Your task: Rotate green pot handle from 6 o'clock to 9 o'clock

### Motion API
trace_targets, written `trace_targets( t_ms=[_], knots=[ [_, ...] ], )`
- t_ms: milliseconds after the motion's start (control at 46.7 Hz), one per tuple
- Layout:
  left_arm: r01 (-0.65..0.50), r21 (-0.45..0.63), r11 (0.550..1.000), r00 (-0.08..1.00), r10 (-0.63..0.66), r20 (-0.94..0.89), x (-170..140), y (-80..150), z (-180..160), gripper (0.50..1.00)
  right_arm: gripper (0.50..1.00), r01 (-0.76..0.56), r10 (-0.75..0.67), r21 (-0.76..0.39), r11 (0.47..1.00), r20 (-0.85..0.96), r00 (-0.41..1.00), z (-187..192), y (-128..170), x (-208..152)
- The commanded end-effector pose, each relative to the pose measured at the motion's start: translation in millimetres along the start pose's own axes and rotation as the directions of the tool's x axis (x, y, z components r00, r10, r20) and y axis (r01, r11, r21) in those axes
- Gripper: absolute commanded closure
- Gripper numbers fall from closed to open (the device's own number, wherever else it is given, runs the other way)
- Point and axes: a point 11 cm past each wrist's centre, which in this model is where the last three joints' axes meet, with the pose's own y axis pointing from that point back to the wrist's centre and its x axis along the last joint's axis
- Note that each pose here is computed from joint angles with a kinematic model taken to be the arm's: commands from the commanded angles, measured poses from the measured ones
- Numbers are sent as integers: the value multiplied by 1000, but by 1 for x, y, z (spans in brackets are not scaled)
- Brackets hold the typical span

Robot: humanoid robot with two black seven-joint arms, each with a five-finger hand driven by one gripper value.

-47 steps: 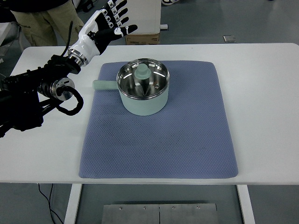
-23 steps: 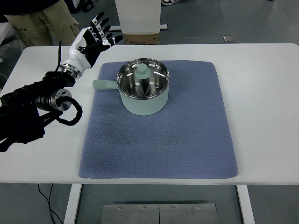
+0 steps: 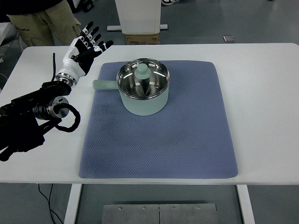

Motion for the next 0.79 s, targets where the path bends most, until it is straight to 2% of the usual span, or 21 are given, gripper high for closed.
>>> trace_targets(
  t_ms=[0, 300, 770],
  knots=[
    [-20, 6, 1000, 1000, 20, -16, 5, 2, -3, 500, 500, 0, 0, 0, 1000, 0, 1000, 0, 0, 0],
    [-82, 36, 996, 994, 85, -71, 23, 10, -14, 500, 500, 0, 0, 0, 1000, 0, 1000, 0, 0, 0],
    [-104, 27, 994, 988, 106, -111, 29, 12, -14, 500, 500, 0, 0, 0, 1000, 0, 1000, 0, 0, 0]
  ],
)
